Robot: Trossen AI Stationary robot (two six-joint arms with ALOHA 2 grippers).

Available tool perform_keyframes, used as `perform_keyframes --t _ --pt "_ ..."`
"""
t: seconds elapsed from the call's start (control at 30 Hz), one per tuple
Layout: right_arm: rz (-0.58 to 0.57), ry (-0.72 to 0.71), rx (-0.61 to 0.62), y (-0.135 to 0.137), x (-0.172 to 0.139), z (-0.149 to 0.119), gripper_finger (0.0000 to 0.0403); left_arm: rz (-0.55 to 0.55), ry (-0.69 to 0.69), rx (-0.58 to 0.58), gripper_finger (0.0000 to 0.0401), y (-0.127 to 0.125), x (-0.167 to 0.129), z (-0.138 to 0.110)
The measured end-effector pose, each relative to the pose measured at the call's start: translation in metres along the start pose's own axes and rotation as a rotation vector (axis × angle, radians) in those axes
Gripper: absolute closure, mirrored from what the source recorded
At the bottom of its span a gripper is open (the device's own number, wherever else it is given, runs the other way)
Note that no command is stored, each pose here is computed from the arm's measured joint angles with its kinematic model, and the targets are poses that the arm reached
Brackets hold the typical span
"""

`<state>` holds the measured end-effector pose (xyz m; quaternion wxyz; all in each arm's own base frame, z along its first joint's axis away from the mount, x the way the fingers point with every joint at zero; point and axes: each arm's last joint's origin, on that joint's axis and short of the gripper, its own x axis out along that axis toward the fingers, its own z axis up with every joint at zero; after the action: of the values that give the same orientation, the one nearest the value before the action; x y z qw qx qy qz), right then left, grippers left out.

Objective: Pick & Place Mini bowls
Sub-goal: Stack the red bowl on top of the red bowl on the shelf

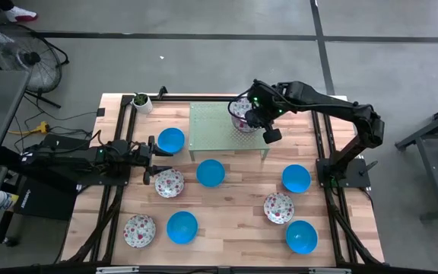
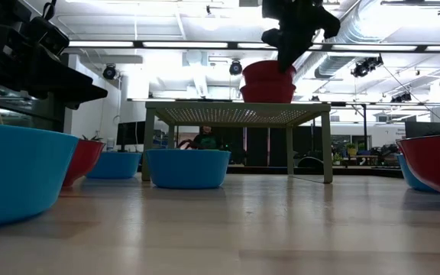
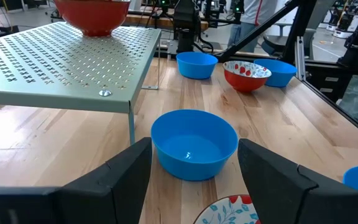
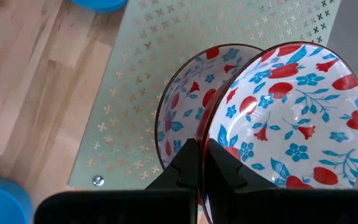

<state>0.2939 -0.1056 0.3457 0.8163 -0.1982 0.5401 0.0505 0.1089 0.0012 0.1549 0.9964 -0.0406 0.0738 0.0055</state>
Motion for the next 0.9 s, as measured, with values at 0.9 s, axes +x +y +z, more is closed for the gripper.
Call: perform_keyframes --t 0.9 --pt "-0.033 -0.003 -0.110 0.010 0.011 0.002 0.0402 0.000 0.000 0.000 0.0167 0.000 0.000 0.000"
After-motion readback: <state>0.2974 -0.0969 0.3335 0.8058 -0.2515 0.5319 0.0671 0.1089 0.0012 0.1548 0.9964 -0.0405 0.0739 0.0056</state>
